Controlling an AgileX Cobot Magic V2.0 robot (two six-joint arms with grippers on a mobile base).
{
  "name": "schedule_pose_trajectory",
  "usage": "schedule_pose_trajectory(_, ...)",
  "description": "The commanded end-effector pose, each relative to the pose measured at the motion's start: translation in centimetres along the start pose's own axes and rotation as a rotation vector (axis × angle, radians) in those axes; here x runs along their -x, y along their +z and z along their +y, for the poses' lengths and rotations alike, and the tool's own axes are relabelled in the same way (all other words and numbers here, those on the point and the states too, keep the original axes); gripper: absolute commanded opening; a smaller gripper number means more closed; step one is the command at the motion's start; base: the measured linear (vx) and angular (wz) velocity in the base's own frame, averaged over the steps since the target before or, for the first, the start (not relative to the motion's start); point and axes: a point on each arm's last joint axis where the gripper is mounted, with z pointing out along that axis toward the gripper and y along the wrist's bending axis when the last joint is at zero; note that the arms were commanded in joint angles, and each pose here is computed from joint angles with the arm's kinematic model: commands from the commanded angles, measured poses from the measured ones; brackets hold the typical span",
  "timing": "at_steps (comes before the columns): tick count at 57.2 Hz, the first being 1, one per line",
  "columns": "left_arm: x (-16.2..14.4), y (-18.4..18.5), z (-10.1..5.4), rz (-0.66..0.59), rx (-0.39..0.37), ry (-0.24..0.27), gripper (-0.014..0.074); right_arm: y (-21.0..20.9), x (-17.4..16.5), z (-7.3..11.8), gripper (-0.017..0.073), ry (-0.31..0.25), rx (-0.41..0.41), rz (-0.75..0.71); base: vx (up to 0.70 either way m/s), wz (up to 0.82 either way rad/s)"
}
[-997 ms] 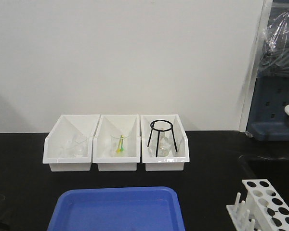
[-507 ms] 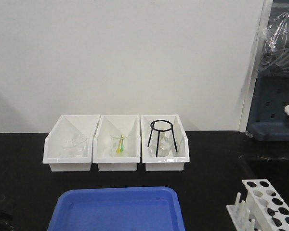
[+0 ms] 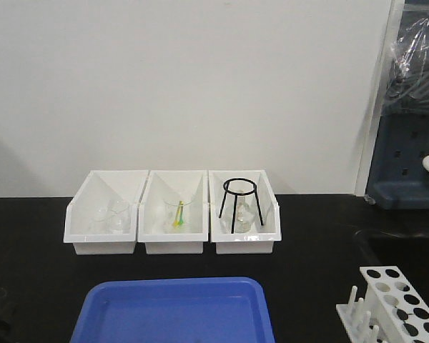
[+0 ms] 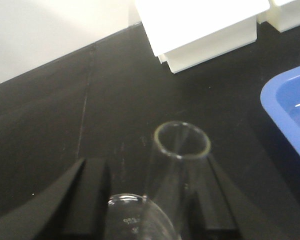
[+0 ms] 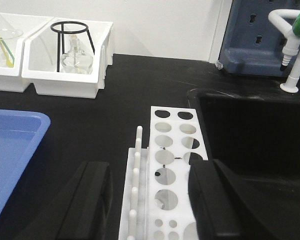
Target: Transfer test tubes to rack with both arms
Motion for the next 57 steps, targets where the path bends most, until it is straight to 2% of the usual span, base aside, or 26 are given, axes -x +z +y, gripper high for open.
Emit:
schedule_pose_trajectory(1, 2.0, -0.2, 0.6, -0.119, 0.045, -0.015, 0.0302, -0.1, 2.0, -0.3, 0.0431, 0.001, -0.02, -0.124, 0.0, 0.0)
schedule_pose_trajectory(12, 2.4, -0.5, 0.8, -0.136, 0.052, -0.018, 0.0105, -0.1, 2.0, -0.3, 0.0431, 0.001, -0.02, -0.124, 0.0, 0.0)
schedule_pose_trajectory(23, 3.7, -1.7, 1.7, -0.185, 0.098, -0.056, -0.0006, -0.1, 2.0, -0.3, 0.0431, 0.001, -0.02, -0.124, 0.0, 0.0)
schedule_pose_trajectory(32, 5.2, -3.3, 2.8, -0.245, 0.165, -0.128, -0.0006, -0.1, 2.0, -0.3, 0.0431, 0.001, -0.02, -0.128, 0.0, 0.0)
schedule_pose_trajectory(40, 6.4, -4.8, 3.5, -0.305, 0.194, -0.153, -0.0005, -0.1, 2.1, -0.3, 0.0431, 0.0, -0.02, -0.131, 0.0, 0.0)
schedule_pose_trajectory(43, 6.9, -5.2, 3.7, -0.314, 0.191, -0.159, -0.0005, -0.1, 2.1, -0.3, 0.0431, 0.0, -0.02, -0.132, 0.0, 0.0)
schedule_pose_trajectory(52, 9.0, -6.0, 4.4, -0.337, 0.163, -0.224, -0.0004, -0.1, 2.1, -0.3, 0.0431, 0.0, -0.02, -0.132, 0.0, 0.0)
schedule_pose_trajectory(57, 10.5, -6.0, 4.7, -0.341, 0.129, -0.306, -0.0004, -0.1, 2.1, -0.3, 0.0431, 0.0, -0.02, -0.131, 0.0, 0.0)
